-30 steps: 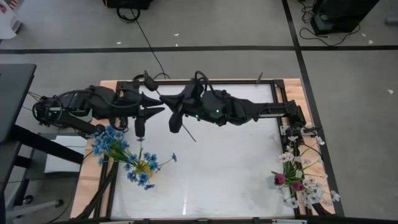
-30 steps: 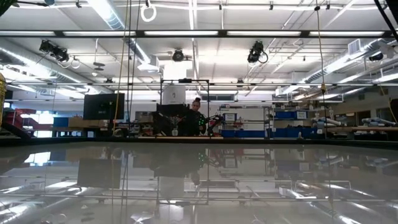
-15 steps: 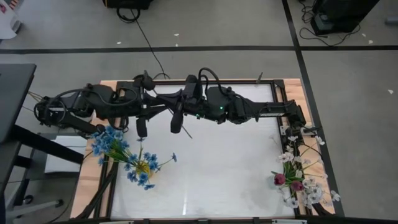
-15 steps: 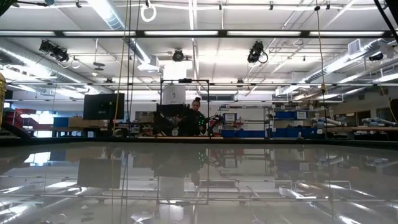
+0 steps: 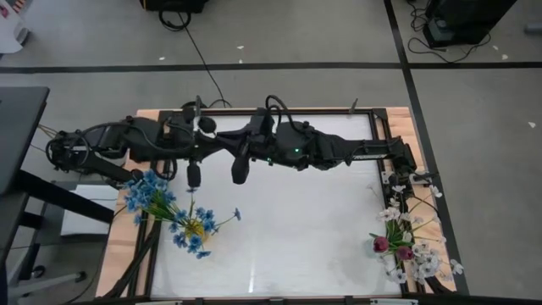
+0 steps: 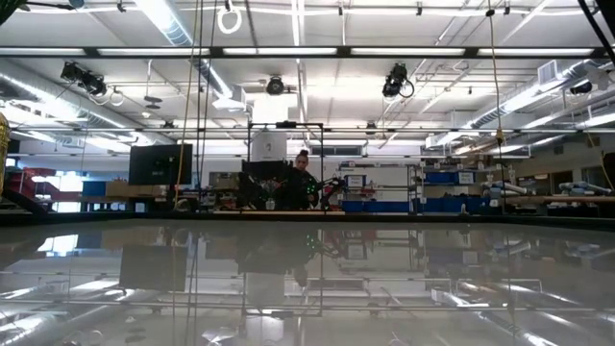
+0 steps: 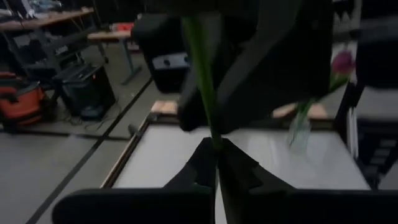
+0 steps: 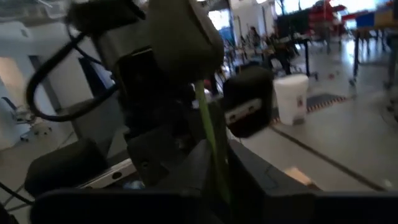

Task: Sort flowers into vase by color
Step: Put the black tulip into the yellow vase

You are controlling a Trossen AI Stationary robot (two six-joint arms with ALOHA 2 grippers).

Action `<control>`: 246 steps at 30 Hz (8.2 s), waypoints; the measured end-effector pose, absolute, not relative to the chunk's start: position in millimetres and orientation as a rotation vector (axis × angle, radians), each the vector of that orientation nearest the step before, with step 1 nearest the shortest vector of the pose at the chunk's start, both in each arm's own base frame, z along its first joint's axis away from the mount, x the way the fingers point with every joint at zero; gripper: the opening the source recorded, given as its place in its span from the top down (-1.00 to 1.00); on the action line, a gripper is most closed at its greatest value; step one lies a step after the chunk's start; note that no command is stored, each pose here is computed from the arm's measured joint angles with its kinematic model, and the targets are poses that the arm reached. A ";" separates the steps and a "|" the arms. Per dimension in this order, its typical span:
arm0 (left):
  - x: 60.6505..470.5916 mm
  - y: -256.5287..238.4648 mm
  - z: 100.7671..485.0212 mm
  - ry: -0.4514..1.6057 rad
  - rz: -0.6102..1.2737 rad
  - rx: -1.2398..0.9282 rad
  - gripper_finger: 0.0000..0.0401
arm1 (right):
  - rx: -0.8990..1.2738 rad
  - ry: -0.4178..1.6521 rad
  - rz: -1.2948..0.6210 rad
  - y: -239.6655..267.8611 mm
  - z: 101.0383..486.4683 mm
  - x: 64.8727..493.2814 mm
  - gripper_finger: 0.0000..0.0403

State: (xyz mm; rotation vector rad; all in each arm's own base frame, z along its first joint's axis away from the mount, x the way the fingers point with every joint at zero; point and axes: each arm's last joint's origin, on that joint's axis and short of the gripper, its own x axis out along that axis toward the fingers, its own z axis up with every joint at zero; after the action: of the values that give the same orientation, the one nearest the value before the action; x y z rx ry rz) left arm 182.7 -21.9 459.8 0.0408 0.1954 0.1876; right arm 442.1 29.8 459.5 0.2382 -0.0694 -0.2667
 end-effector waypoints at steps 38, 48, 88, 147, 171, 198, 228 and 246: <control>77.4 -16.7 397.4 0.504 -0.260 0.120 0.98 | 0.657 0.093 -0.705 69.2 419.5 421.8 0.36; 72.9 -27.7 405.6 0.351 -0.641 0.221 0.98 | 0.675 0.077 -0.720 80.3 418.2 419.2 0.36; 98.0 -39.6 360.3 0.384 -0.888 0.218 0.94 | 0.723 0.083 -0.704 66.6 417.9 423.2 0.36; 87.9 -11.0 433.8 0.532 0.147 -0.051 0.56 | 0.250 0.589 0.345 -1.7 185.5 553.3 0.36; 135.5 -18.1 419.8 0.667 0.225 -0.124 0.56 | -0.150 0.161 0.360 22.3 122.1 585.1 0.11; 137.1 -9.7 421.0 0.649 0.274 -0.164 0.56 | -0.229 0.073 0.346 35.7 126.8 601.1 0.30; 131.5 -6.5 430.9 0.602 0.358 -0.153 0.55 | 0.141 0.114 0.146 -5.8 201.7 592.1 0.99; 52.1 13.4 496.9 0.383 0.630 -0.295 0.21 | 0.442 -0.053 -0.004 -57.1 254.0 579.8 0.99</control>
State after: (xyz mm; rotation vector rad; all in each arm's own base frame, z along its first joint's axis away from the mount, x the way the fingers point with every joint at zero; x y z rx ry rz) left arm 52.1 13.4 496.9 -0.2952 0.3832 0.6303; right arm 579.8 -57.1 254.0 0.4420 -0.0530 -0.0041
